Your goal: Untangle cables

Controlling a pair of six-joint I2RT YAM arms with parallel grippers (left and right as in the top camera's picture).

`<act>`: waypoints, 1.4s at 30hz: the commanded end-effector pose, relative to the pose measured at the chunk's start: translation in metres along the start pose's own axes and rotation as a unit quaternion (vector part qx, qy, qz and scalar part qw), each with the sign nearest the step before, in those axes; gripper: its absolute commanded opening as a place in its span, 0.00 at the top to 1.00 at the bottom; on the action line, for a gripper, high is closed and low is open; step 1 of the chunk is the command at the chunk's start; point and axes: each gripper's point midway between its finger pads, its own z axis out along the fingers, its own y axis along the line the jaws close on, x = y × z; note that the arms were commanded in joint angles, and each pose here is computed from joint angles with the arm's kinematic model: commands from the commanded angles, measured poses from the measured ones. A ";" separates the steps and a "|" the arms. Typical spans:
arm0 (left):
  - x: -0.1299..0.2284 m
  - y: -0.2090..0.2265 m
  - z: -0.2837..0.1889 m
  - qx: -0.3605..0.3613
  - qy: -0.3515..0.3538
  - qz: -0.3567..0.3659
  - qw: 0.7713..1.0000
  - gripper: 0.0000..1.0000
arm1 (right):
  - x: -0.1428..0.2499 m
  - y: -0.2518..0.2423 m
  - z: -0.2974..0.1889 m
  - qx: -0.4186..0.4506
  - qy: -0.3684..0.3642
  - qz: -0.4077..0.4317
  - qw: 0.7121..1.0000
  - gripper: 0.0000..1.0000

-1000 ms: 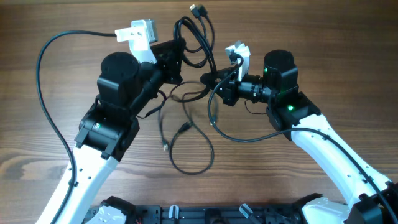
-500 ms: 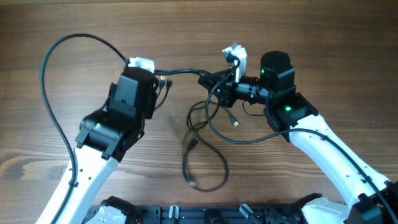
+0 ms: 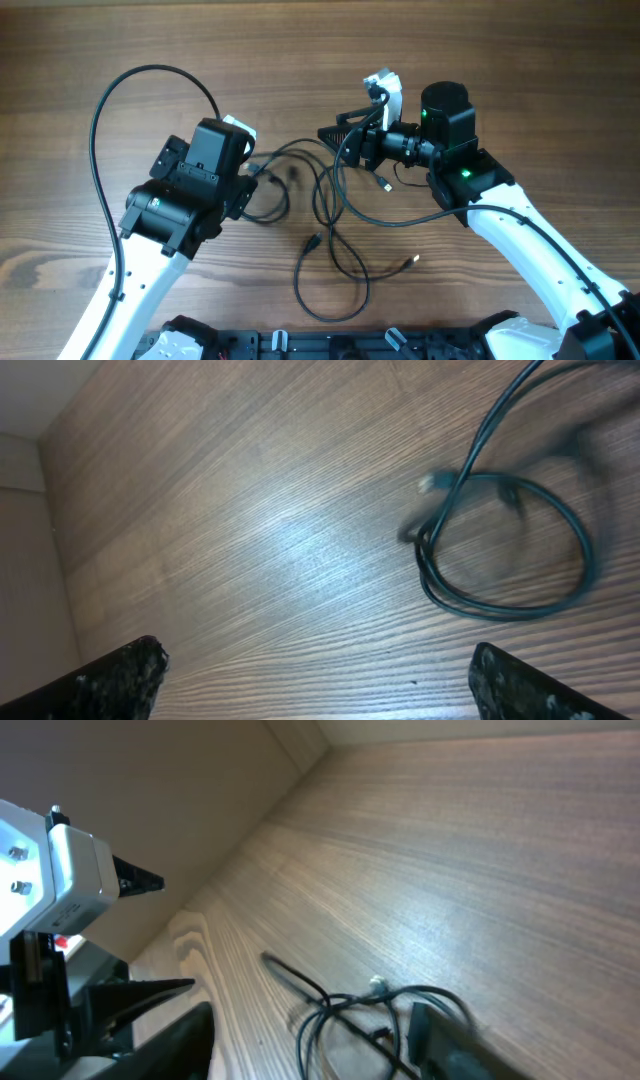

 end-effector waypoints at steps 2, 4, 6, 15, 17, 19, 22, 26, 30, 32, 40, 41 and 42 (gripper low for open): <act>-0.008 0.006 -0.001 -0.009 -0.017 -0.007 1.000 0.00 | 0.002 -0.005 0.001 0.007 0.001 0.004 1.000 0.13; -0.017 0.008 -0.001 -0.012 -0.035 -0.039 0.999 0.00 | 0.003 -0.005 0.001 0.007 0.002 0.005 1.000 0.08; -0.028 0.007 -0.002 -0.001 -0.059 -0.095 0.994 0.00 | 0.004 -0.006 0.001 0.008 0.005 0.007 1.000 0.03; -0.076 -0.053 -0.003 0.198 -0.094 -0.279 0.935 0.00 | 0.017 -0.024 -0.001 0.056 0.024 -0.001 0.998 0.00; -0.079 -0.057 0.007 0.201 -0.080 -0.306 0.927 0.00 | 0.020 -0.032 -0.001 0.075 0.025 0.004 0.997 0.00; -0.078 -0.063 0.019 0.201 -0.060 -0.322 0.923 0.00 | 0.029 -0.044 -0.002 0.105 0.038 0.024 0.993 0.00; -0.075 -0.072 0.035 0.200 -0.031 -0.329 0.922 0.00 | 0.054 -0.054 0.000 0.116 0.080 0.056 0.988 0.01; -0.076 -0.076 0.043 0.199 -0.023 -0.327 0.923 0.00 | 0.089 -0.063 0.006 0.115 0.135 0.110 0.978 0.02; -0.081 -0.072 0.044 0.194 -0.036 -0.330 0.923 0.00 | 0.116 -0.071 0.017 0.109 0.172 0.159 0.966 0.30; -0.081 -0.072 0.044 0.192 -0.036 -0.330 0.923 0.00 | 0.129 -0.071 0.024 0.101 0.189 0.175 0.961 0.41; -0.081 -0.072 0.044 0.193 -0.036 -0.330 0.923 0.00 | 0.148 -0.048 0.040 0.083 0.220 0.151 0.960 0.30; -0.081 -0.072 0.044 0.193 -0.036 -0.330 0.923 0.00 | 0.149 -0.047 0.041 0.086 0.222 0.147 0.960 0.41; -0.081 -0.072 0.044 0.193 -0.036 -0.330 0.923 0.00 | 0.150 -0.045 0.042 0.085 0.223 0.146 0.960 0.62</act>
